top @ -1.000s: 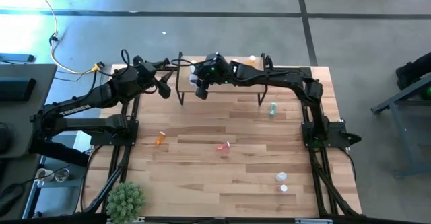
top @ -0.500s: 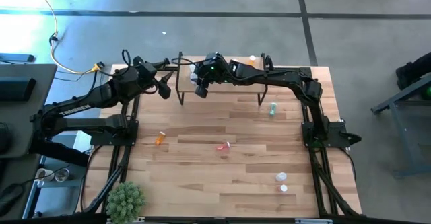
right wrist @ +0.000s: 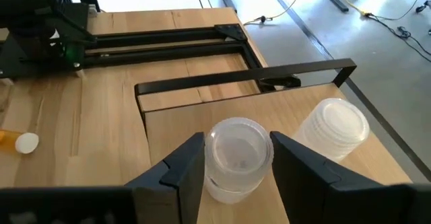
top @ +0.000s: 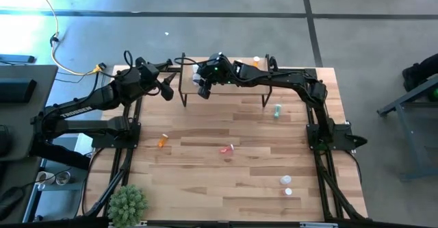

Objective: Pick and place medicine bottles onto shelf by color
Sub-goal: Put the top white pill bottle on the shelf aligned with the other white pill bottle

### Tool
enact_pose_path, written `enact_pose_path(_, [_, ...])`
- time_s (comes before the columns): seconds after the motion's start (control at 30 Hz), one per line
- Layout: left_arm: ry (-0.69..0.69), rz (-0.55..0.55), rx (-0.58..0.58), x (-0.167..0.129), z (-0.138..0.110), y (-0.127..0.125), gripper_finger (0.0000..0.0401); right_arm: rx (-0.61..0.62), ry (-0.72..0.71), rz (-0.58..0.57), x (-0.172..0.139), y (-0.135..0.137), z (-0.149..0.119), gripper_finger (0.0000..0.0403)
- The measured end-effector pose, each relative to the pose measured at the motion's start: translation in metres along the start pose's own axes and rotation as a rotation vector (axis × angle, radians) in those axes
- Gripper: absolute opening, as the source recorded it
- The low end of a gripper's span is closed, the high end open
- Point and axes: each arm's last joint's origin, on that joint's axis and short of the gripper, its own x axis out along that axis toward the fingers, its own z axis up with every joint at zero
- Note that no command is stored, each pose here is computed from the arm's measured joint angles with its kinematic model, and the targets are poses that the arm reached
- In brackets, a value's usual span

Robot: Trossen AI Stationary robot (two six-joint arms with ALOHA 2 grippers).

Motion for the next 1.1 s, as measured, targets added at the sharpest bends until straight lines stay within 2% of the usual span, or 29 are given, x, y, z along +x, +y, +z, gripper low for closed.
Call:
enact_pose_path(0.3, [0.0,-0.001,0.0,0.0,0.0,0.0,0.0237,0.009,-0.015,-0.003,0.0,0.0,0.001,0.0188])
enact_pose_path(0.5, [0.011,-0.001,0.005,0.0,-0.001,0.0,0.0237,0.023,-0.003,0.0,-0.001,0.0,0.002,0.0188])
enact_pose_path(0.83, [0.071,-0.008,0.035,0.0,-0.007,-0.001,0.0237,0.021,-0.003,0.005,-0.024,-0.002,0.032,0.0188])
enact_pose_path(0.93, [0.071,-0.008,0.035,0.0,-0.007,-0.001,0.0237,0.016,-0.008,0.057,-0.03,-0.001,0.04,0.0188])
enact_pose_path(1.1, [0.071,-0.005,0.035,0.0,-0.007,-0.001,0.0237,-0.027,-0.003,0.252,-0.035,0.004,0.041,0.0188])
